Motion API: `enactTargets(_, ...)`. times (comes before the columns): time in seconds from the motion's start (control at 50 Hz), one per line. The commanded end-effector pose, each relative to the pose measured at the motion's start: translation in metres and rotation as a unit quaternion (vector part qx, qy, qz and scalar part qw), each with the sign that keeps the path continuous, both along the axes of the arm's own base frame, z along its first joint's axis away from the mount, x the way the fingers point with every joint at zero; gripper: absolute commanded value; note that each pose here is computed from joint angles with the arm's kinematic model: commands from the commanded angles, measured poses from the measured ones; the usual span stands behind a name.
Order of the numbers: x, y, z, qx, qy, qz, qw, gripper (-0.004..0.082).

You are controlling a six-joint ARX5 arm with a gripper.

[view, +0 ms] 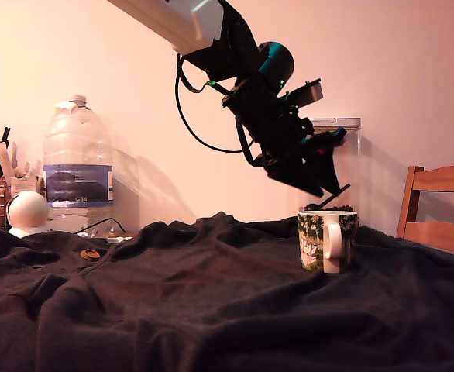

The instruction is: Pick up the coffee capsules from the table one by one and drop them inside the nearest coffee cup

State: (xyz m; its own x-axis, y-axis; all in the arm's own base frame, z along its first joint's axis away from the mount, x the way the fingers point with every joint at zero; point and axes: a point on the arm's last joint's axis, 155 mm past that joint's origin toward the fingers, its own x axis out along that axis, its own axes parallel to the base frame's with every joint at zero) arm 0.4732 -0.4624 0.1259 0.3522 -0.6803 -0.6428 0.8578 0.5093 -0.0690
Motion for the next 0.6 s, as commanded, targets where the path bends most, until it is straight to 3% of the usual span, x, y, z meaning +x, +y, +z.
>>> enactTargets(0.0,0.006,0.002,0.044,-0.027,-0.037,0.002,0.9989,-0.002)
enactTargets(0.58,0.011,0.028,0.162,-0.093,-0.126,0.023,0.9874,-0.002)
